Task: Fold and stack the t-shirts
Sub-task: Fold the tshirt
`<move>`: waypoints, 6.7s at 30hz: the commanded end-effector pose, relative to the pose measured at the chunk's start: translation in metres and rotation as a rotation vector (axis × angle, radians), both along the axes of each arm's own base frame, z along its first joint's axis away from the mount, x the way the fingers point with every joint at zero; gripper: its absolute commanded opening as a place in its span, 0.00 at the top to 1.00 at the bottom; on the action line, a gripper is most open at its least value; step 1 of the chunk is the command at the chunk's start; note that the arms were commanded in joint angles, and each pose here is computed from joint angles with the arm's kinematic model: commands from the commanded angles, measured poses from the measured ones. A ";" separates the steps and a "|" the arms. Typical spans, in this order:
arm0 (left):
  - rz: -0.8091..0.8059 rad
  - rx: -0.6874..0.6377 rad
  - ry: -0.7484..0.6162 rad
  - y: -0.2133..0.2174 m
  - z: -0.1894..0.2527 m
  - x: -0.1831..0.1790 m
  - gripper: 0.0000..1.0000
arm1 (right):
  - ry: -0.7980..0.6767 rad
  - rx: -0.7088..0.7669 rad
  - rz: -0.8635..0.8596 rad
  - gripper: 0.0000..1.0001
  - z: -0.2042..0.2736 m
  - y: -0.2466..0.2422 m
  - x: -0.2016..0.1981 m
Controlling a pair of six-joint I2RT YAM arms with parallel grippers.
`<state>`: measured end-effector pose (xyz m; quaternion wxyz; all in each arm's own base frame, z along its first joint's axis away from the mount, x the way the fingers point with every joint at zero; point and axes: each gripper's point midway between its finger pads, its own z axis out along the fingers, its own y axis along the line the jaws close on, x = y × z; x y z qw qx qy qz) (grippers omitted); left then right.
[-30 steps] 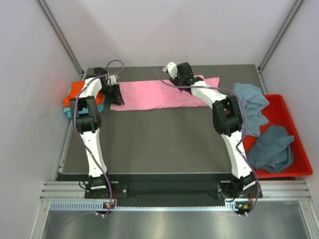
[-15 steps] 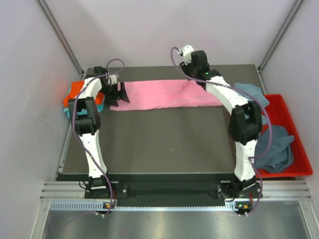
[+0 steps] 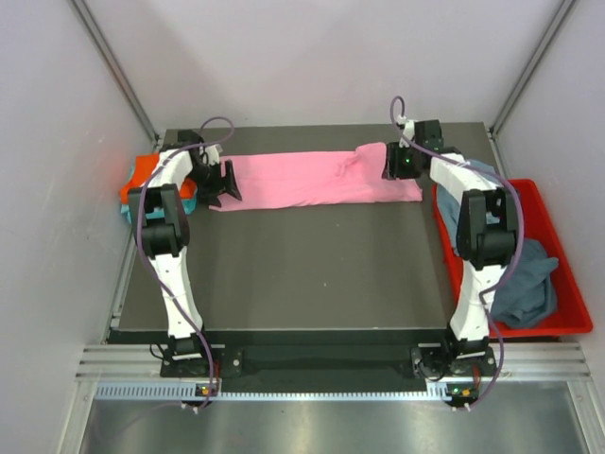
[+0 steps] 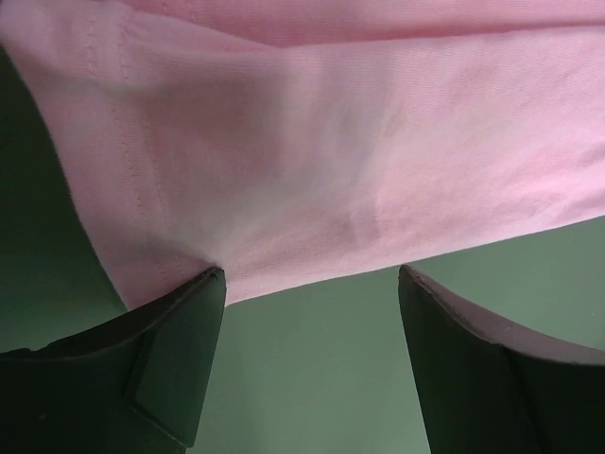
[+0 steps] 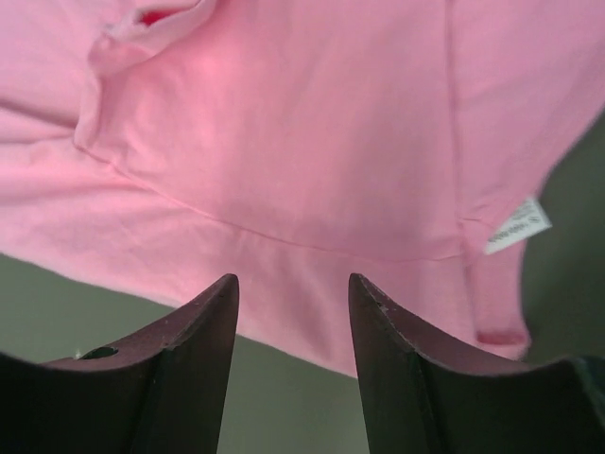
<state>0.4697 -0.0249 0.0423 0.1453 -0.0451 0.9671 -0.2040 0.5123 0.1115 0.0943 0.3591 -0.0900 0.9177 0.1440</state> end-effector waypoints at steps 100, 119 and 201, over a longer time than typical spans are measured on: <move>-0.022 -0.037 0.039 -0.003 0.014 -0.030 1.00 | 0.040 0.087 -0.172 0.50 0.019 -0.028 -0.036; -0.025 -0.050 0.005 -0.006 0.042 -0.044 1.00 | 0.165 -0.013 -0.198 0.53 -0.050 -0.044 -0.028; -1.127 0.184 -0.393 -0.305 0.137 -0.248 0.35 | -0.203 0.394 -0.113 0.48 0.067 0.047 0.131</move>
